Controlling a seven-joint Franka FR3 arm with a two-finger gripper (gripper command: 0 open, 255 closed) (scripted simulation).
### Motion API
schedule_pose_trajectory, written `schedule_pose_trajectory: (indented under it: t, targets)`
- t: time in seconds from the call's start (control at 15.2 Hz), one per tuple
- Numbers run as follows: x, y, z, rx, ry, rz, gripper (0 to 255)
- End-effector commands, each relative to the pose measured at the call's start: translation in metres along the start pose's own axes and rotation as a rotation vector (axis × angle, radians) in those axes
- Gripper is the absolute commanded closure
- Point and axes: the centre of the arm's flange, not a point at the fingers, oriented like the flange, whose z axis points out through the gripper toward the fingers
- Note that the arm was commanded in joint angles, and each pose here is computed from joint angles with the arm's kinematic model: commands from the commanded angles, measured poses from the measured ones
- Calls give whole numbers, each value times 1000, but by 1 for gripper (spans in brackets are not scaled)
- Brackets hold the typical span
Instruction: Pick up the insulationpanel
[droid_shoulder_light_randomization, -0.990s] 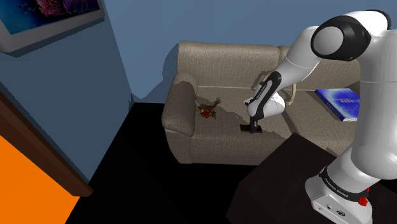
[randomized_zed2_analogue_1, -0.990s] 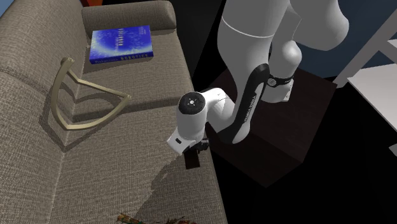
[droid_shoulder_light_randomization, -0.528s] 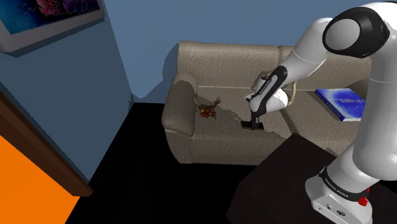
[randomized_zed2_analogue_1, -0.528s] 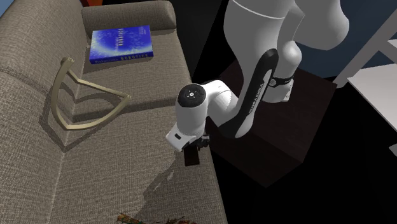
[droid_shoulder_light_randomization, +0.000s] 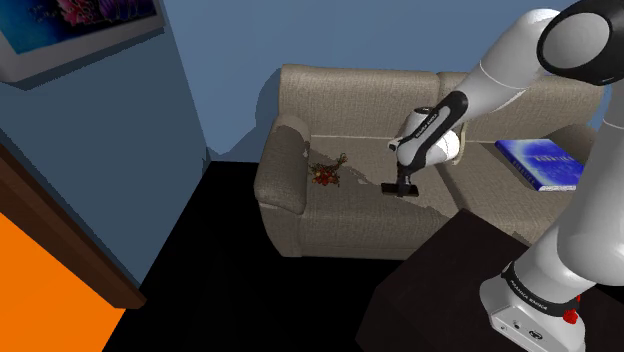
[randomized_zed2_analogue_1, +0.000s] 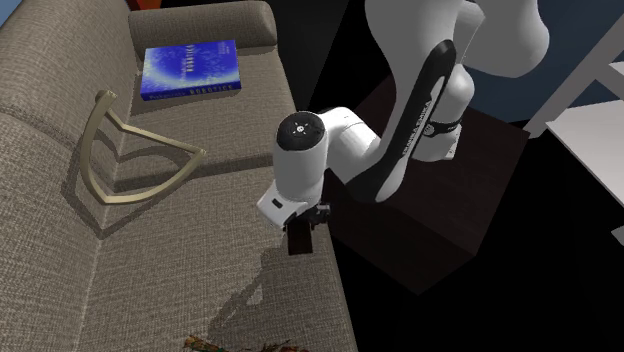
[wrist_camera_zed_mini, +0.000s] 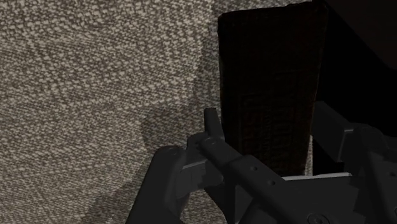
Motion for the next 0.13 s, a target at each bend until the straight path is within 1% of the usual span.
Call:
schedule_pose_trajectory:
  t: [0.0,0.07]
  targets:
    - [0,1,-6,1,0,0,255]
    - [0,1,-6,0,0,0,255]
